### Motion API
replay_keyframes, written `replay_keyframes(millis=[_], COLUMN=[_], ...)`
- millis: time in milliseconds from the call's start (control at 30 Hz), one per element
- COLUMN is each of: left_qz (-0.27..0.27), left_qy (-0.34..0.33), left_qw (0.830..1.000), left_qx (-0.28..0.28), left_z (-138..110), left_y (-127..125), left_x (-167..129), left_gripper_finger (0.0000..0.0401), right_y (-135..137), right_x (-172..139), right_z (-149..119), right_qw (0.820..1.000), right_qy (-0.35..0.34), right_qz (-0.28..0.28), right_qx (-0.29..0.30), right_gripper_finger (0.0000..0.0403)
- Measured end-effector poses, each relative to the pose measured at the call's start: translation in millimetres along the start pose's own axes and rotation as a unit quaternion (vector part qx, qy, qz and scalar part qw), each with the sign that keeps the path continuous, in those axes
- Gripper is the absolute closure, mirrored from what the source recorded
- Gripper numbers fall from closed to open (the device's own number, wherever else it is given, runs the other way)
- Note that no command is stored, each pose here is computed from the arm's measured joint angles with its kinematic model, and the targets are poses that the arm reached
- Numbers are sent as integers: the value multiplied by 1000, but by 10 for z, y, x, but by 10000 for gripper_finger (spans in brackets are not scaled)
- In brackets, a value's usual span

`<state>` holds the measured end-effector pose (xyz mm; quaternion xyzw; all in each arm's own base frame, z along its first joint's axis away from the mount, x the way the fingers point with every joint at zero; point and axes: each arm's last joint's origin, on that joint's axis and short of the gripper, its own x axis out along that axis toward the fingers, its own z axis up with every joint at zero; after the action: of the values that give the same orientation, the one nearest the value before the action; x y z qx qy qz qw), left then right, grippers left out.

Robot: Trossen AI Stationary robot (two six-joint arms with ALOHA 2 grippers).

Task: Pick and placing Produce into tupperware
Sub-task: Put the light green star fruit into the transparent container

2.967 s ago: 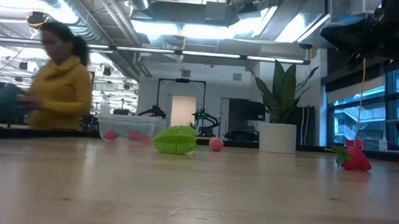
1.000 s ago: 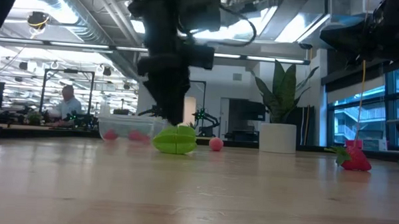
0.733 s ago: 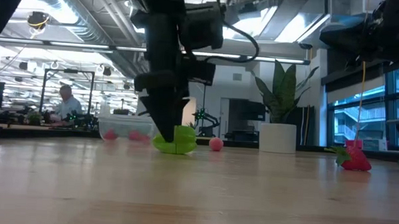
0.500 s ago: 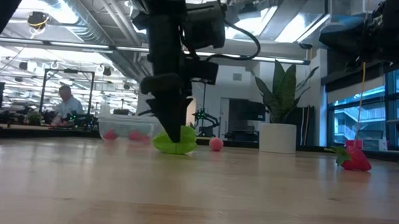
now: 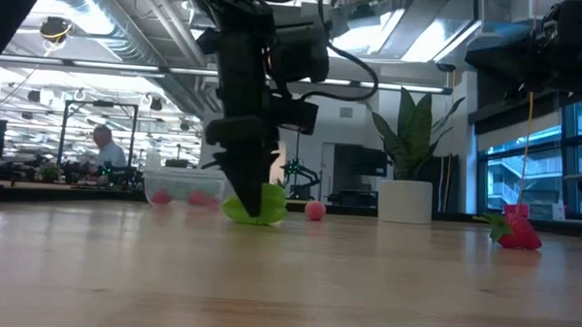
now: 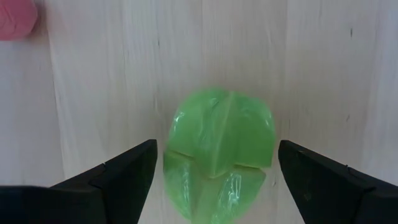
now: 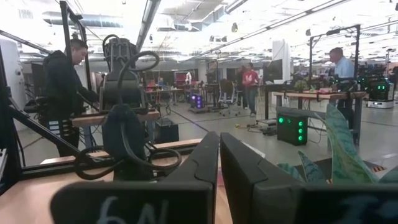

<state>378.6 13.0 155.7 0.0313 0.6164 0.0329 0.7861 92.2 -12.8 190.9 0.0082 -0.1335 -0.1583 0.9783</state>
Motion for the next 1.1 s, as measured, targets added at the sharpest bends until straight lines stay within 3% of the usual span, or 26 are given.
replay_keyframes(millis=[233, 833, 1100], left_qz=[1, 18, 31], left_qy=[0, 0, 0], left_qw=[1000, 1000, 999], left_qx=[0, -2, -7], left_z=[0, 0, 1], left_y=[-2, 2, -17], left_x=[0, -2, -5], left_gripper_finger=[86, 178, 178], right_y=[0, 0, 0], right_x=[0, 0, 0], right_z=[1, 0, 0], right_qw=[1000, 1000, 1000], right_qy=[0, 0, 0], right_qz=[0, 0, 0], right_qx=[-10, -10, -12], right_gripper_finger=[381, 381, 381])
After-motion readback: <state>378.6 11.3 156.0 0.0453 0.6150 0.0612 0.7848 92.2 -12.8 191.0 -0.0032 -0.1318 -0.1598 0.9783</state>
